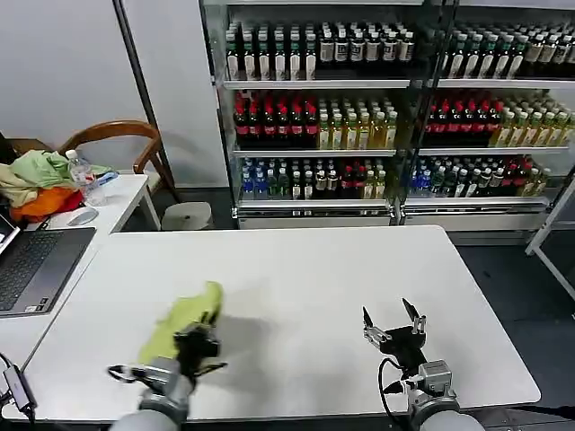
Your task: Fold and organize the clothes.
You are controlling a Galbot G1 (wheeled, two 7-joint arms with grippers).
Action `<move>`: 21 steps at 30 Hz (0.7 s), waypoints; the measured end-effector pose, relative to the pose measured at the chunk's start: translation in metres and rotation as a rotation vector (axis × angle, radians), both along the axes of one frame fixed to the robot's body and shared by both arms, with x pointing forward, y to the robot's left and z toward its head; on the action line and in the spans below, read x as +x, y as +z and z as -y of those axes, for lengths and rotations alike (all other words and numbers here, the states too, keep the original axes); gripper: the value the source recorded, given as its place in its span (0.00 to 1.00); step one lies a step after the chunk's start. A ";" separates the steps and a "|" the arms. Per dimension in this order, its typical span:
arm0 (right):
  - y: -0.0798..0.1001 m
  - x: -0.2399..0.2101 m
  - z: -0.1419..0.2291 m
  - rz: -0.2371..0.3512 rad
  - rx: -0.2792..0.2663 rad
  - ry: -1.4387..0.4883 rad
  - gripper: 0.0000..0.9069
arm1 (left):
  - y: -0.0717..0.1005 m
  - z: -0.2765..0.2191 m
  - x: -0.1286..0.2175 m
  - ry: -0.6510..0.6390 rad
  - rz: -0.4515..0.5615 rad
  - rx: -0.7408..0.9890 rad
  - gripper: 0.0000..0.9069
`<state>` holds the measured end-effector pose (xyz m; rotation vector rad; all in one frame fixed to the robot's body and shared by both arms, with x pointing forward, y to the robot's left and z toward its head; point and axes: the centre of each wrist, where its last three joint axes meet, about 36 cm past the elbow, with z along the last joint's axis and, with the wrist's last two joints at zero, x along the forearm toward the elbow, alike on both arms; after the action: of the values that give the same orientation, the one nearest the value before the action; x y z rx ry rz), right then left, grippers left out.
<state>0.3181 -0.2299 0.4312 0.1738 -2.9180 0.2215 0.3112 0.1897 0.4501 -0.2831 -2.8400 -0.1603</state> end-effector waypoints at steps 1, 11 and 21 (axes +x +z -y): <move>0.000 0.000 0.000 0.001 0.000 0.001 1.00 | -0.001 0.007 0.000 -0.009 0.005 -0.011 0.06; 0.002 0.006 0.000 0.012 -0.010 0.015 1.00 | -0.013 0.059 0.016 -0.042 0.050 -0.091 1.00; 0.005 0.012 -0.003 0.026 -0.008 0.027 1.00 | -0.014 0.087 0.035 -0.043 0.093 -0.227 1.00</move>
<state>0.3305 -0.2273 0.4361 0.2106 -2.9419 0.2415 0.3461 0.1027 0.4361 -0.3936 -2.9474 0.1450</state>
